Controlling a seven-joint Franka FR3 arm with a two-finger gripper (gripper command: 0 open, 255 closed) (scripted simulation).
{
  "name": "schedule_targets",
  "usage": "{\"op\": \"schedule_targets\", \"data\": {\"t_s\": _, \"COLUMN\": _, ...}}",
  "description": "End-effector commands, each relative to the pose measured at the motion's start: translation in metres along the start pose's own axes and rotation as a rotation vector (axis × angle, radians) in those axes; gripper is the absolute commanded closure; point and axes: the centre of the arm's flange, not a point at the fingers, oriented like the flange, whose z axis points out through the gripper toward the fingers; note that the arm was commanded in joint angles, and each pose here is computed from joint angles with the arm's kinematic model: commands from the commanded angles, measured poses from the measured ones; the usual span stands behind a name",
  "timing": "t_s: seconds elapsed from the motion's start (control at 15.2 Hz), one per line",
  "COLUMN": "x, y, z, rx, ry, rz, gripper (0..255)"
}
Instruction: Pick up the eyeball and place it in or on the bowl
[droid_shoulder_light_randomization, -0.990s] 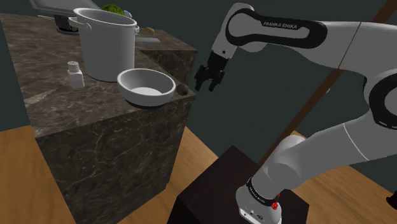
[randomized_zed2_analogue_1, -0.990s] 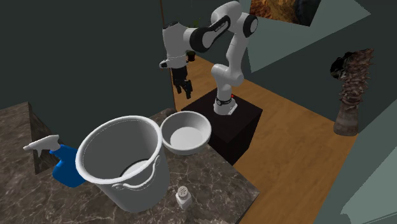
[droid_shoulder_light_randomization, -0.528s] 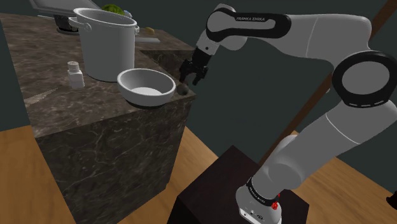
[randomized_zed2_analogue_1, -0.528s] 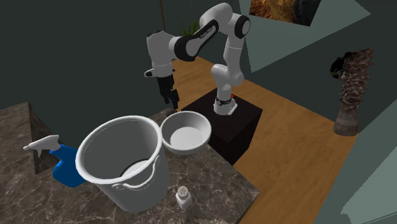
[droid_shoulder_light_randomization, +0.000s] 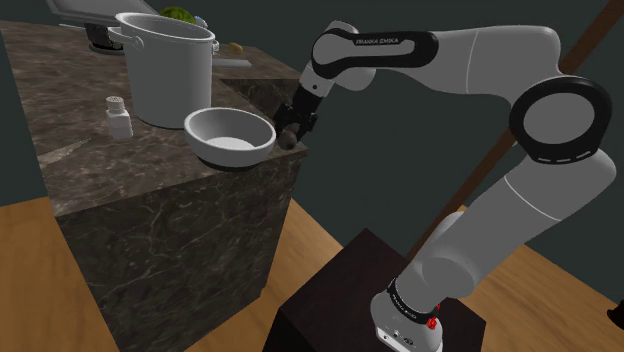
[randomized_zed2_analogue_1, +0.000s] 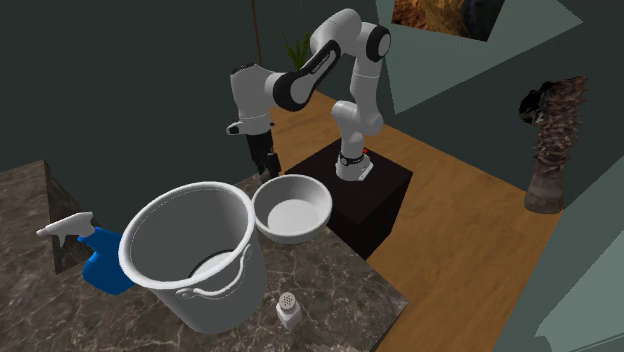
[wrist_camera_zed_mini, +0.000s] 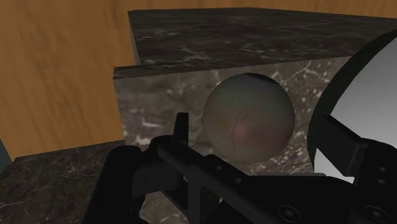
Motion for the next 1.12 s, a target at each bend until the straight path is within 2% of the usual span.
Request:
{"op": "schedule_targets", "data": {"t_s": 0.0, "x": -0.0001, "y": 0.0008, "z": 0.0046, "rx": 0.0, "ry": 0.001, "rz": 0.0, "gripper": 0}}
{"op": "schedule_targets", "data": {"t_s": 0.46, "x": -0.0001, "y": 0.0008, "z": 0.0046, "rx": 0.0, "ry": 0.001, "rz": 0.0, "gripper": 0}}
{"op": "schedule_targets", "data": {"t_s": 0.53, "x": -0.0001, "y": 0.0008, "z": 0.0046, "rx": 0.0, "ry": 0.001, "rz": 0.0, "gripper": 255}}
{"op": "schedule_targets", "data": {"t_s": 1.06, "x": -0.0001, "y": 0.0008, "z": 0.0046, "rx": 0.0, "ry": 0.001, "rz": 0.0, "gripper": 255}}
